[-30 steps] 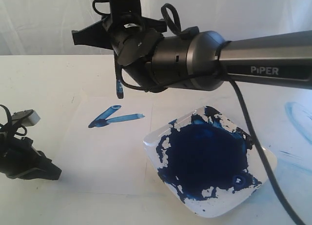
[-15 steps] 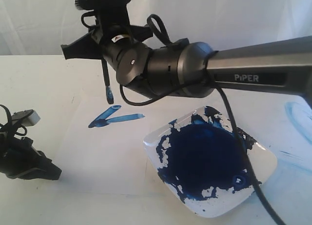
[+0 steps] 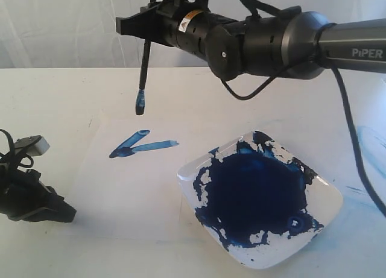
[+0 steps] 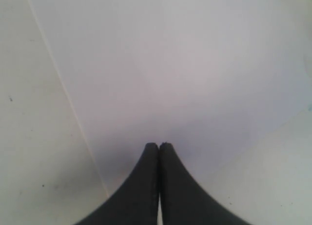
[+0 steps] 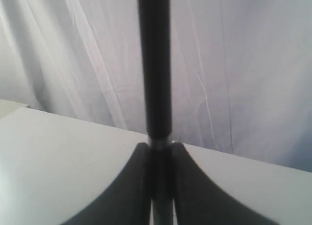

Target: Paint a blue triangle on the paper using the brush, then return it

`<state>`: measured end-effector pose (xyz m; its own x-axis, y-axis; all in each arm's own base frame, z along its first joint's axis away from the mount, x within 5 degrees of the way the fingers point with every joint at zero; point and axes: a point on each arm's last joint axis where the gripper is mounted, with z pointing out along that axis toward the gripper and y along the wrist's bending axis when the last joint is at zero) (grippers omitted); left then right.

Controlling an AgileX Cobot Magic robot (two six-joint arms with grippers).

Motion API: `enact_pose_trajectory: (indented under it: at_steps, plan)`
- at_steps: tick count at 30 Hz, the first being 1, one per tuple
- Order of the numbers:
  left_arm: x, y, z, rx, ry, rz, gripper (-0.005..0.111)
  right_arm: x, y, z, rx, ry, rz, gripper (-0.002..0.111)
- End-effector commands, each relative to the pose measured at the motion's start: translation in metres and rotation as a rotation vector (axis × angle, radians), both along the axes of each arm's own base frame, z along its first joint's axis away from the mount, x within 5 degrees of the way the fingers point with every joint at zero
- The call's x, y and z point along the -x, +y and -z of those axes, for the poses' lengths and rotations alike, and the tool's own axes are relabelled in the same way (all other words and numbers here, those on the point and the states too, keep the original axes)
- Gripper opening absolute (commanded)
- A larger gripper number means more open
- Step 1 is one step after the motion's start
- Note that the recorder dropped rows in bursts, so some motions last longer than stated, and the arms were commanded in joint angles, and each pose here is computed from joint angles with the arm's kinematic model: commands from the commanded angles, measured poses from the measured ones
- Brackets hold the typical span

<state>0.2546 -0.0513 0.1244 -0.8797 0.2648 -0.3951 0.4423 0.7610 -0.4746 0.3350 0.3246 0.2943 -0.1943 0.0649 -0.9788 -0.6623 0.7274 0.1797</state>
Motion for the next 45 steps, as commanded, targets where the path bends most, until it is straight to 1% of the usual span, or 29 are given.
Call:
enact_pose_trajectory:
  at_steps: [1,5,8,12,15,16,20,25,33,45]
  plan:
    - [0.000,-0.003,-0.002,0.027,0.006,-0.001,0.000,0.000,0.005,0.004,-0.014,-0.017,-0.021,0.000]
    - [0.000,-0.003,-0.002,0.027,0.006,-0.001,0.000,-0.001,0.012,0.022,0.004,0.016,-0.027,0.000]
    - [0.000,-0.003,-0.002,0.027,0.006,-0.001,0.000,-0.003,0.011,0.024,-0.018,0.045,0.009,0.000]
    - [0.000,-0.004,-0.002,0.029,0.006,0.000,0.000,-0.004,0.008,0.025,0.004,0.038,0.119,0.000]
    - [0.000,-0.004,-0.002,0.029,0.006,0.000,0.000,0.007,0.013,0.024,0.038,0.026,0.258,0.000]
    - [0.000,-0.004,-0.002,0.029,0.006,0.000,0.000,0.010,0.014,0.024,0.046,0.016,0.277,0.000]
    - [0.000,-0.004,-0.002,0.029,0.006,0.000,0.000,0.018,0.021,0.024,0.057,0.003,0.265,0.000]
    - [0.000,-0.004,-0.002,0.029,0.006,0.000,0.000,0.018,0.022,0.025,0.021,0.016,0.285,0.000]
    - [0.000,-0.004,-0.002,0.029,0.006,0.000,0.000,0.016,0.025,0.039,-0.007,0.073,0.290,0.000]
    - [0.000,-0.004,-0.002,0.029,0.006,0.000,0.000,0.016,0.027,0.037,0.003,0.033,0.264,0.000]
